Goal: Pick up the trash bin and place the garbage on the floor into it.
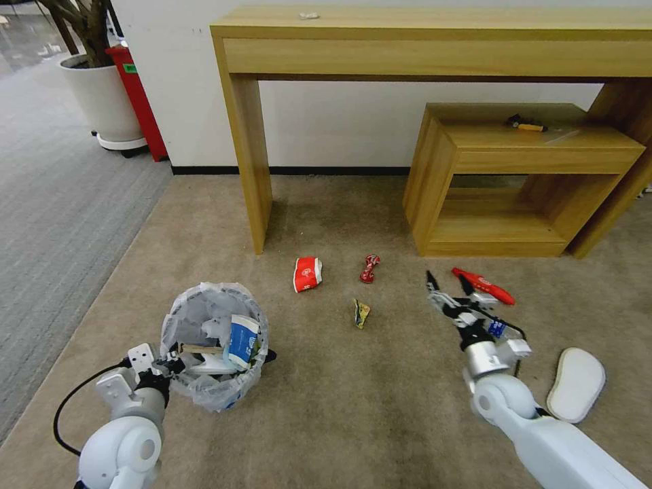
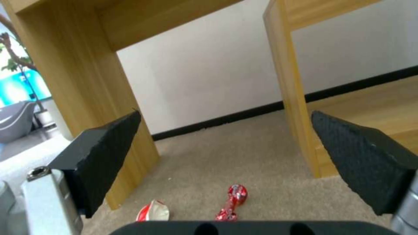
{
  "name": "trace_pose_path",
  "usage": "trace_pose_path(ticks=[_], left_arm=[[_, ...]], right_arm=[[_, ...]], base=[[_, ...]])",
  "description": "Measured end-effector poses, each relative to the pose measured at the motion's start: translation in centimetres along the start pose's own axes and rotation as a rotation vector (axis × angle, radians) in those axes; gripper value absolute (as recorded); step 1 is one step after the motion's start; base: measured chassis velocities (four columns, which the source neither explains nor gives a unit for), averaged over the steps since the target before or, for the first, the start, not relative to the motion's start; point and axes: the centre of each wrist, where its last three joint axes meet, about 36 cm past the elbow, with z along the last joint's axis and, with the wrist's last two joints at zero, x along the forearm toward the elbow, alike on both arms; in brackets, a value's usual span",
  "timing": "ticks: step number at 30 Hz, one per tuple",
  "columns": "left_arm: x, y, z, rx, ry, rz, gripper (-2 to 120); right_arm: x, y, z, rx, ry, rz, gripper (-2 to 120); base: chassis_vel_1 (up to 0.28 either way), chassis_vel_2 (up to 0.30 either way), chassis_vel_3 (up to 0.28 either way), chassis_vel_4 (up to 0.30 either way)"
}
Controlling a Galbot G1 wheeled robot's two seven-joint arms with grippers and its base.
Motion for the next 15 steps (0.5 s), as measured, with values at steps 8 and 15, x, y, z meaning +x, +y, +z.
trace_pose_path(ticks=[8, 15], left_arm=[[0.5, 0.5, -0.6, 0.0, -0.013, -0.003, 0], [1.0, 1.1, -0.9, -0.001, -0.02, -0.012, 0]], right_arm=[[2.3, -0.5, 0.9, 0.001, -0.007, -0.021, 100], [3.3, -0.7, 1.6, 0.002, -0.003, -0.023, 100]], base=[[0.0, 0.0, 0.0, 0.0], [0.0, 0.0, 0.0, 0.0]])
